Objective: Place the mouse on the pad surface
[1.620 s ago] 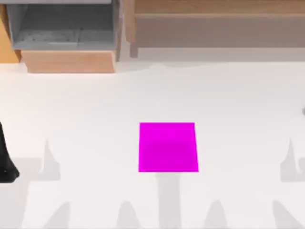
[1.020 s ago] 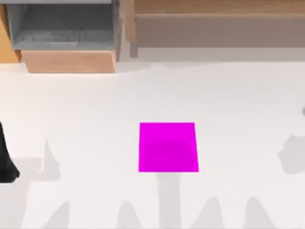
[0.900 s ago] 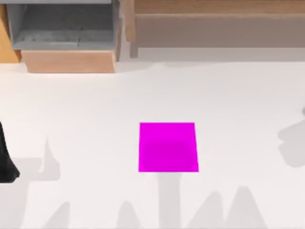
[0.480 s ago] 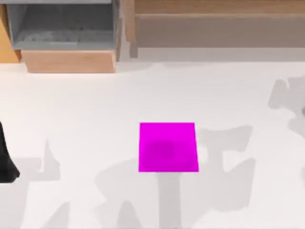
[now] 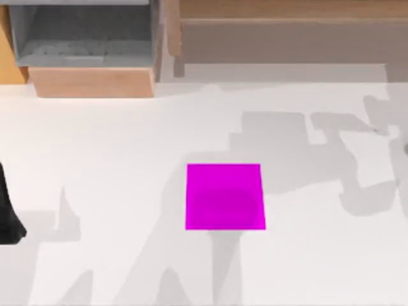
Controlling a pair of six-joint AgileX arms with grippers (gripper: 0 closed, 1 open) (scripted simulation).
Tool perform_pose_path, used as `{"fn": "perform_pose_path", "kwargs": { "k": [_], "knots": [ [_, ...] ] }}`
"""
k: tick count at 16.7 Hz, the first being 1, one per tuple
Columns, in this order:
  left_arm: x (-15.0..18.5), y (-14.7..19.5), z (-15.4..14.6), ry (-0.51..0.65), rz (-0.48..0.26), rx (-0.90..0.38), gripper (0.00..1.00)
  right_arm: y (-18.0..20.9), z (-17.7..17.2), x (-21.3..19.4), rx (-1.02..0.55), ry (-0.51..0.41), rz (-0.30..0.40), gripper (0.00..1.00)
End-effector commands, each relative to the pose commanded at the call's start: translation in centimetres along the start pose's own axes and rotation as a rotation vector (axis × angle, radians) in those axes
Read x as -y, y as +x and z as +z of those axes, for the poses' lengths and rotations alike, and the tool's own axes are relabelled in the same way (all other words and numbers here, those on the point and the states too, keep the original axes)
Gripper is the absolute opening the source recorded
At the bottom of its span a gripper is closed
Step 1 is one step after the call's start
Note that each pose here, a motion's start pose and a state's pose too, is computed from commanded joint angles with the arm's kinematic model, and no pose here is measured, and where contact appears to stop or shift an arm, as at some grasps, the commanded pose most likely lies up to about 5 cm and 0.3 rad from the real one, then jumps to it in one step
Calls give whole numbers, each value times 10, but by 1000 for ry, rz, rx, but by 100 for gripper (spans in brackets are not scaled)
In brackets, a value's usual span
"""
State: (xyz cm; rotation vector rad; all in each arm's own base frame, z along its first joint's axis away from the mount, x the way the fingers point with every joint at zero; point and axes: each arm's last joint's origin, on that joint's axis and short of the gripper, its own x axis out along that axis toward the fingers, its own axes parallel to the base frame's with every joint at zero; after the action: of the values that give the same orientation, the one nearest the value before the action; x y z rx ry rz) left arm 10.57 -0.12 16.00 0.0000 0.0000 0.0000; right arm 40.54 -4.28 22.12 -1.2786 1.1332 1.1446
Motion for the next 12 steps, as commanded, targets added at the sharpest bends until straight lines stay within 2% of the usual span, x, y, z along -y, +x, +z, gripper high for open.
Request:
{"fn": "perform_pose_path", "kwargs": {
  "k": [4, 12],
  "knots": [
    [0, 0, 0, 0, 0, 0, 100, 24, -6, 22, 14, -126, 83, 100],
    [0, 0, 0, 0, 0, 0, 100, 32, -5, 24, 17, -139, 92, 100]
  ]
}}
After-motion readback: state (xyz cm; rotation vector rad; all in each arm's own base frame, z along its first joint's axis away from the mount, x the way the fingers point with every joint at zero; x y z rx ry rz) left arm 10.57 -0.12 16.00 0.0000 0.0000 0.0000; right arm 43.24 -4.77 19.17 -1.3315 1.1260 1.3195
